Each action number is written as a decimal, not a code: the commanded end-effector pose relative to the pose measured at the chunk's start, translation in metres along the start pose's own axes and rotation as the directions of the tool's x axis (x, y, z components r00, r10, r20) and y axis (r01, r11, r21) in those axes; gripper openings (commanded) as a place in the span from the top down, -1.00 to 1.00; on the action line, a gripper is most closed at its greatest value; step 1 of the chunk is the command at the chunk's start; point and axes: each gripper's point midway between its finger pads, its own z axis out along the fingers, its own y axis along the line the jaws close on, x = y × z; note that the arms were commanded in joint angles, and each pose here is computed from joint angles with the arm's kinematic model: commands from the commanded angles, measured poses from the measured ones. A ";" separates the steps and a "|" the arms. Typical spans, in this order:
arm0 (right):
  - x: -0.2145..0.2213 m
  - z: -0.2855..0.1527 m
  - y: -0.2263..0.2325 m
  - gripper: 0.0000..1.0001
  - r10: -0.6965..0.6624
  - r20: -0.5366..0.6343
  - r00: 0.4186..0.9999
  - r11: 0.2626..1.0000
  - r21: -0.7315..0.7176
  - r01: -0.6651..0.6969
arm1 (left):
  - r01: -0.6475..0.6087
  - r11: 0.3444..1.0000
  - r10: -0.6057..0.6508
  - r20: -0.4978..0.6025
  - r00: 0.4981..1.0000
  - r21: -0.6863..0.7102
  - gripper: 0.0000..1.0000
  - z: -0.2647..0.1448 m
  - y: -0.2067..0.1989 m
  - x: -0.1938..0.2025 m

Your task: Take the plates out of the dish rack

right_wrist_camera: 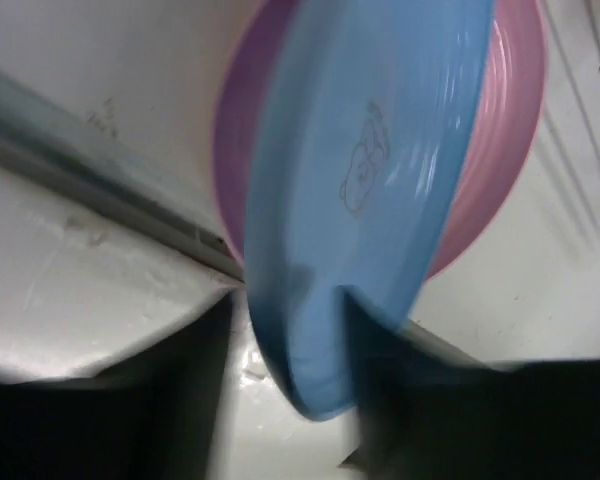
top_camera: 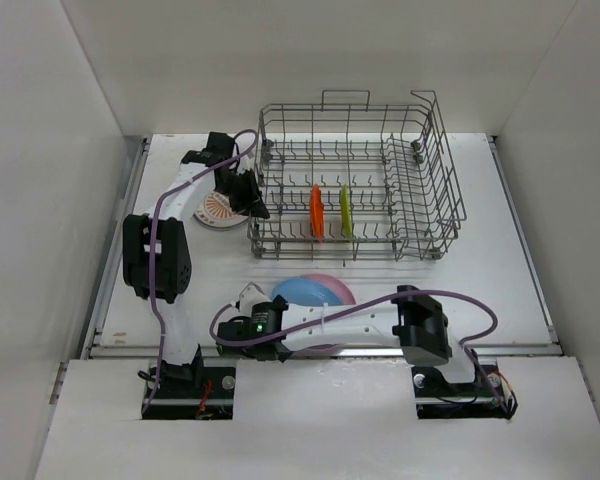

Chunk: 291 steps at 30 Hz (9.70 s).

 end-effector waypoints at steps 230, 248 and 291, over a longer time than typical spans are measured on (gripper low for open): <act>0.106 0.016 -0.112 1.00 0.396 -0.137 0.908 0.906 0.220 -0.362 | -0.168 0.929 0.288 0.359 0.888 -0.331 -1.00 -0.223 0.047 -0.029; 0.127 0.056 -0.174 1.00 0.543 -0.088 0.835 0.764 0.463 -0.448 | -0.161 0.920 0.296 0.366 0.882 -0.358 -1.00 -0.223 0.059 -0.001; 0.088 -0.300 -0.458 -1.00 0.697 0.694 -0.181 0.267 -0.485 -0.833 | 0.088 0.834 0.222 0.476 0.851 -0.545 -1.00 -0.289 0.112 0.021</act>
